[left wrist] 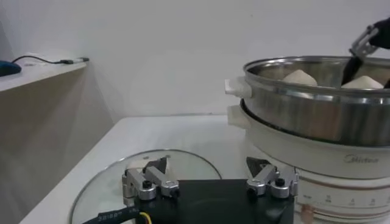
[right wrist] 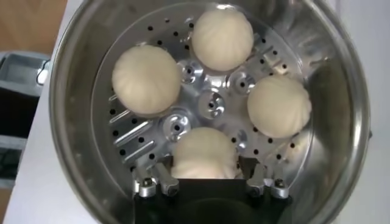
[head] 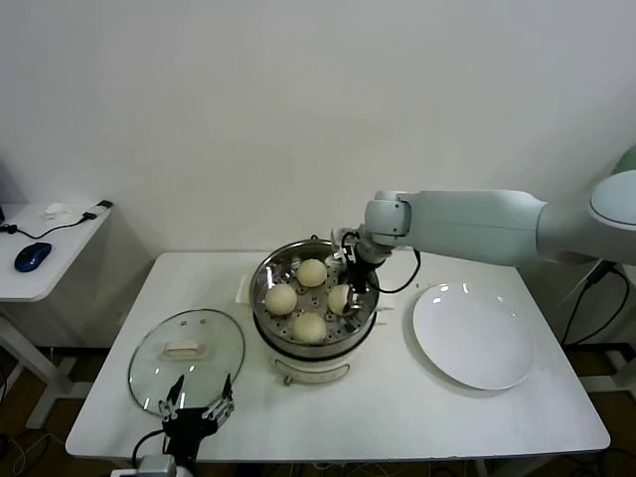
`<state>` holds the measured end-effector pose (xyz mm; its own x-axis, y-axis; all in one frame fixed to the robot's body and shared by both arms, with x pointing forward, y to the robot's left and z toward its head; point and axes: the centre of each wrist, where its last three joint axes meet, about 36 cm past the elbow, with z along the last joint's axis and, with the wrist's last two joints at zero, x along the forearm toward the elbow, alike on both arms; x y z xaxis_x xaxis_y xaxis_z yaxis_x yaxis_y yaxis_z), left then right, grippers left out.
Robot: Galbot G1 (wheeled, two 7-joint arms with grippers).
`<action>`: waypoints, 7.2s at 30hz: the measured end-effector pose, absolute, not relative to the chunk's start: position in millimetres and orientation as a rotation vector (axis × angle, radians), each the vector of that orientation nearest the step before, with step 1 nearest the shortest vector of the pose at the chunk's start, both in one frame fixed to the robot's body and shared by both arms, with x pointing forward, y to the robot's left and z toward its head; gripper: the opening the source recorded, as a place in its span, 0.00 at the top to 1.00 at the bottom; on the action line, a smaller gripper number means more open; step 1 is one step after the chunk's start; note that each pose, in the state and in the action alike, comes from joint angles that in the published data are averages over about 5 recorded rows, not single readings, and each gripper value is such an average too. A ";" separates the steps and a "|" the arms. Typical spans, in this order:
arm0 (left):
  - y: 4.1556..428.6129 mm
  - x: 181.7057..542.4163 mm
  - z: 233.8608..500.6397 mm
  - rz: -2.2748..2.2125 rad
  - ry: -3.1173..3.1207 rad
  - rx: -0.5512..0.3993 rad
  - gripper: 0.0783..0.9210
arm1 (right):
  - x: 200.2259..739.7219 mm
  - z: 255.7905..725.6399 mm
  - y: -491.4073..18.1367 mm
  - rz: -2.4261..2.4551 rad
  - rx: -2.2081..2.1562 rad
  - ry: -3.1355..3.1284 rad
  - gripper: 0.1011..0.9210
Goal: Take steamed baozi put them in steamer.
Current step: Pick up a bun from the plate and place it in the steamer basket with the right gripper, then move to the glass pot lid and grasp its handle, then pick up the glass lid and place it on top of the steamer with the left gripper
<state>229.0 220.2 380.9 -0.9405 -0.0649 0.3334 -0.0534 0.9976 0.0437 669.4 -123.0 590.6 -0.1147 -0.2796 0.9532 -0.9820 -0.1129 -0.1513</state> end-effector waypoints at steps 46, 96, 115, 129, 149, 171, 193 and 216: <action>251.6 253.9 377.2 -0.376 -2.869 0.169 0.12 | 460.2 399.0 -423.2 0.185 0.477 -2.984 0.12; 320.8 316.5 236.2 -2.230 -2.083 0.113 0.12 | 320.1 290.1 -388.0 -0.016 0.054 -2.954 0.12; 329.4 337.2 220.3 -2.223 -2.014 0.096 0.47 | 327.1 294.0 -378.6 -0.013 0.066 -2.967 0.12; 329.0 336.1 221.9 -2.186 -2.028 0.086 0.92 | 337.7 301.5 -370.6 -0.006 0.085 -2.986 0.12; 340.9 360.7 378.8 -2.071 -2.166 0.275 0.93 | 335.9 302.7 -373.6 0.101 0.066 -2.933 0.12; 151.1 379.4 461.3 -1.987 -2.327 0.189 0.93 | 333.2 291.1 -376.3 0.220 0.051 -2.929 0.12; 29.4 391.7 449.9 -2.037 -2.346 0.124 0.93 | 328.3 266.9 -382.0 0.235 0.016 -2.940 0.12; 15.8 405.7 413.9 -2.120 -2.213 0.109 0.93 | 328.8 247.2 -377.4 0.231 -0.020 -2.951 0.12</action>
